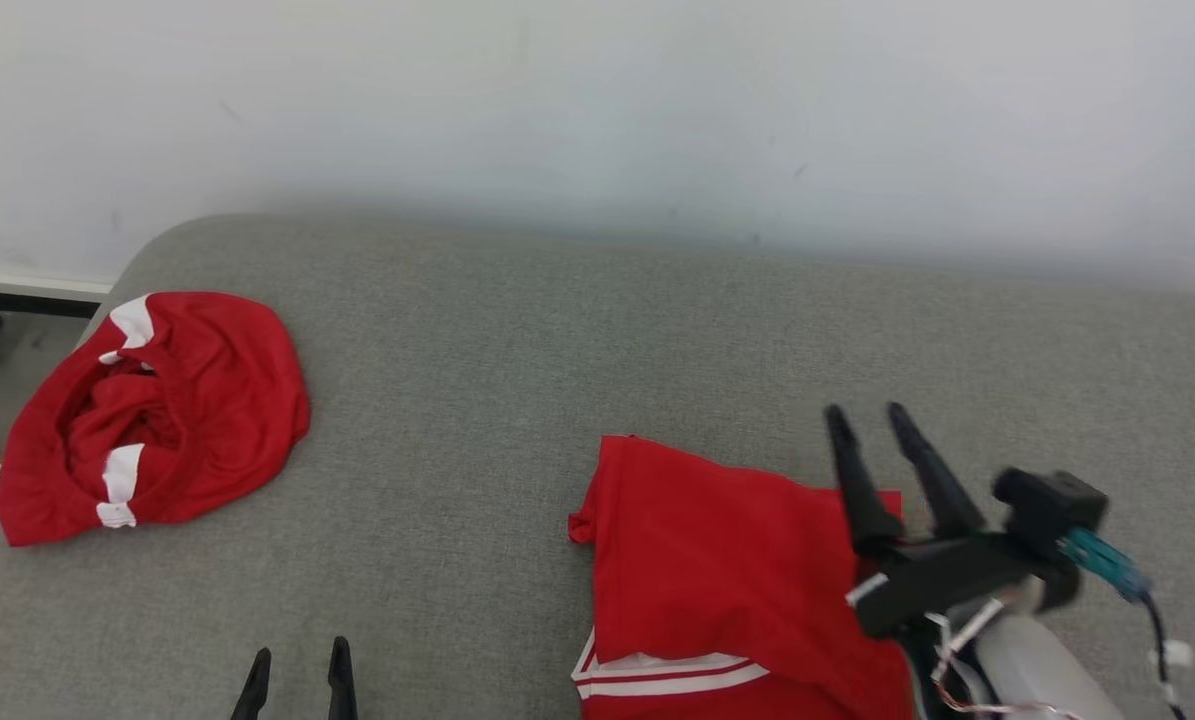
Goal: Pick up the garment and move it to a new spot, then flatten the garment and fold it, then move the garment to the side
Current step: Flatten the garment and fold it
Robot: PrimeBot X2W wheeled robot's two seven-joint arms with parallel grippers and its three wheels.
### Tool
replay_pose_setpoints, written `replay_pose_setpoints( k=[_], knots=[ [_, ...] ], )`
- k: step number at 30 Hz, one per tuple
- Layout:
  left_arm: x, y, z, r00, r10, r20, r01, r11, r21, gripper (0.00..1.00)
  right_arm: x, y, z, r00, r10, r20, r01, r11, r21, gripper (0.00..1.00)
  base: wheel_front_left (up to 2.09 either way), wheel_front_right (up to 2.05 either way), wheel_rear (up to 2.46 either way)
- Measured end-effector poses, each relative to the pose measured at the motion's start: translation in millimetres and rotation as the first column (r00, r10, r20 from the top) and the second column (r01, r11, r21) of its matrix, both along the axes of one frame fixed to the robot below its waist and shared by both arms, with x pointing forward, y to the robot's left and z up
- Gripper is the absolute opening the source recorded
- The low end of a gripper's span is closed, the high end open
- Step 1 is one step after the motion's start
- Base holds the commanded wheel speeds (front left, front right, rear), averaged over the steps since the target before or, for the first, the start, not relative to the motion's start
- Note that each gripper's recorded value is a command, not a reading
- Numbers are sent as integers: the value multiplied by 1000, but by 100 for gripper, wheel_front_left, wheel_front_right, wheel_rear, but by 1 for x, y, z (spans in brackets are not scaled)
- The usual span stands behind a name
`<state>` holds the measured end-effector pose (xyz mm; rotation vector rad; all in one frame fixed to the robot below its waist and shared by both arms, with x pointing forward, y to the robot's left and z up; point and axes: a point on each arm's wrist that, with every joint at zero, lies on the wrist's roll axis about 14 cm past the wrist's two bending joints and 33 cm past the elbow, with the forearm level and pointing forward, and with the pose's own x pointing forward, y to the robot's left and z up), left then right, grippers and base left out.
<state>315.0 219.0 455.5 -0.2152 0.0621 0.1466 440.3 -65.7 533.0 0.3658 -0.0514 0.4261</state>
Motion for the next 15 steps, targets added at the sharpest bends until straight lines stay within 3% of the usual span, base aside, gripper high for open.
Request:
replay_pose_setpoints(
  k=[3, 4, 5, 7, 15],
  knots=[
    [3, -2, 2, 1000, -7, 6, 7, 1000, 1, 100, -10, -36, -19, 995, -93, -28, 92, 995, -39, 100, 0, 0, 0],
    [4, -2, 2, 1000, -8, 5, 8, 1000, 1, 100, -14, -45, -25, 993, -116, -36, 114, 992, -60, 82, 0, 0, 0],
    [4, -2, 2, 1000, -8, 5, 8, 1000, 1, 100, -14, -45, -25, 993, -116, -36, 114, 992, -60, 49, 0, 0, 0],
    [3, -2, 0, 1000, -11, -1, 11, 1000, 1, 100, -20, -57, -33, 989, -145, -41, 141, 986, -95, 0, 0, 0, 0],
    [5, -1, -1, 1000, -10, -5, 10, 1000, 6, 100, -39, -75, -51, 973, -219, -76, 210, 971, -117, 0, 0, 0, 0]
  ],
)
